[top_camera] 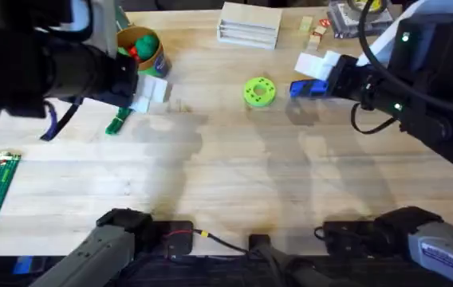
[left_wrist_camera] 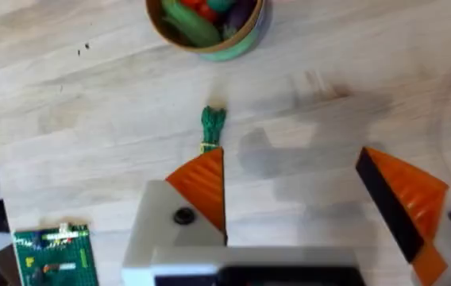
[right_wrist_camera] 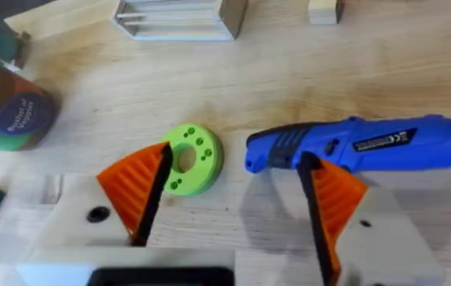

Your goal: Pick up the gripper from the table and insert it into the empty holder that is missing its gripper. Then pick up a screw, insert it into the mounting hole, and use the screwdriver to tighten it. Finally, clean up the table by picking up the vegetable and placing it into the bucket.

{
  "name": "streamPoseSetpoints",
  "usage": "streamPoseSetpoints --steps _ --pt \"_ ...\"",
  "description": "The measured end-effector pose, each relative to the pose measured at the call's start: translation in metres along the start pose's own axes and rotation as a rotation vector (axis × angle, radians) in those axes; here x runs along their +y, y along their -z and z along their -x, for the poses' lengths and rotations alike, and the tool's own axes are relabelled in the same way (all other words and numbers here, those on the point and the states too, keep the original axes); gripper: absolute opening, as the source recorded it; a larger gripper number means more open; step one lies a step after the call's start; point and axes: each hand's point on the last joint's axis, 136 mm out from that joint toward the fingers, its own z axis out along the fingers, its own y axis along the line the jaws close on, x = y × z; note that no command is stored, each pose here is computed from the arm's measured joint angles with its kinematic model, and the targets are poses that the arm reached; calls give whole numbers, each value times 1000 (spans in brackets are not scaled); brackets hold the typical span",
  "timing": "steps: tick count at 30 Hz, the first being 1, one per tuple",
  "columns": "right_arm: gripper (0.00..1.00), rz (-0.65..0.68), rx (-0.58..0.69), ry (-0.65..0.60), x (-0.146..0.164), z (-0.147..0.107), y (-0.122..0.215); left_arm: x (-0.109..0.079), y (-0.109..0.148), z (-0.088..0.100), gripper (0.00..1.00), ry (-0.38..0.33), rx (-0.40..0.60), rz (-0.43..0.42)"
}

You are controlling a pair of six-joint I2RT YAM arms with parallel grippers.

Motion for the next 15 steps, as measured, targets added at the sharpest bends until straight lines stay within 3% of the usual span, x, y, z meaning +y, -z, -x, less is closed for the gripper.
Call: streamPoseSetpoints --steps 3,8,15 --pt "991 1 1 0 0 0 0 6 -19 -13 991 -2 111 20" --pt "992 1 1 0 0 0 0 26 -66 -33 992 55 274 3" --pt "992 -3 9 -1 -1 -2 0 56 -123 -62 992 179 380 -67"
